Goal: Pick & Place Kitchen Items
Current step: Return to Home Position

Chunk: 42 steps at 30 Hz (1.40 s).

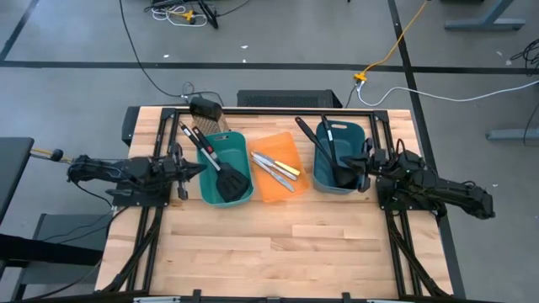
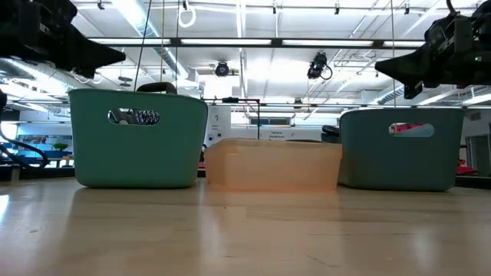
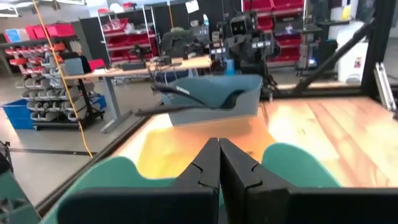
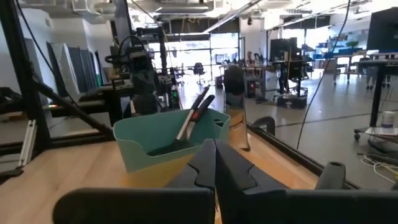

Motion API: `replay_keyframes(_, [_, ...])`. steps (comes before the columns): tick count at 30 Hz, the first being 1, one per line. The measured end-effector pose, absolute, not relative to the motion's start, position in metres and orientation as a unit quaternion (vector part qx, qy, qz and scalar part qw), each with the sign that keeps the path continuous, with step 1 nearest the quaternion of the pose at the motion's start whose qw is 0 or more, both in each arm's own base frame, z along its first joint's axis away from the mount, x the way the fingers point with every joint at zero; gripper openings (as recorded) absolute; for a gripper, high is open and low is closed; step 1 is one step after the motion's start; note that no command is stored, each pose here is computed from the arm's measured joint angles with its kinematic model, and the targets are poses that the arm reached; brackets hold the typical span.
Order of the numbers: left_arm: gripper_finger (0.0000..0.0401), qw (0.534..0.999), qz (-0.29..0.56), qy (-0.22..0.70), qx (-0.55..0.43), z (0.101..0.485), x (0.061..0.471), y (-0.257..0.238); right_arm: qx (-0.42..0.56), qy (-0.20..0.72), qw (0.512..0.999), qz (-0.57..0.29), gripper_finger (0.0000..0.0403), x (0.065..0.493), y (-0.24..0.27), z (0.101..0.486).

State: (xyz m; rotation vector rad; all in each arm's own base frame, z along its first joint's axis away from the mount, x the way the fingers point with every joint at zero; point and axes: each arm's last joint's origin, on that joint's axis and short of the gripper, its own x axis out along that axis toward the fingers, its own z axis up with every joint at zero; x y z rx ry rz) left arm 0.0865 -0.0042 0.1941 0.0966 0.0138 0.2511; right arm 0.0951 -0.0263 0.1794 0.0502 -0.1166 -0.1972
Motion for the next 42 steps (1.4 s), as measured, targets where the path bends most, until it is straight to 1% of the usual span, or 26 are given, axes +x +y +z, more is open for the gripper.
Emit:
replay_keyframes(8, [0.0003, 0.992, 0.120, 0.018, 0.045, 0.179, 0.091, -0.005, 0.030, -0.052, 0.994, -0.095, 0.0004, 0.095, -0.026, 0.178])
replay_keyframes(14, [0.0003, 0.995, 0.095, -0.004, 0.042, 0.183, 0.091, -0.007, 0.036, -0.052, 0.994, -0.091, 0.0008, 0.095, -0.026, 0.178])
replay_keyframes(23, [0.0003, 0.995, 0.091, -0.001, 0.042, 0.182, 0.091, -0.007, 0.037, -0.044, 0.995, -0.087, 0.0010, 0.096, -0.026, 0.176])
replay_keyframes(29, [0.0003, 0.995, 0.093, -0.002, 0.039, 0.182, 0.091, -0.007, 0.037, -0.045, 0.995, -0.086, 0.0011, 0.096, -0.026, 0.176])
replay_keyframes(36, [0.0016, 0.995, 0.096, -0.002, 0.041, 0.182, 0.091, -0.007, 0.036, -0.049, 0.994, -0.087, 0.0011, 0.095, -0.026, 0.177])
replay_keyframes(42, [0.0016, 0.993, 0.106, -0.001, 0.046, 0.182, 0.091, -0.006, 0.033, -0.049, 0.994, -0.088, 0.0011, 0.095, -0.026, 0.177])
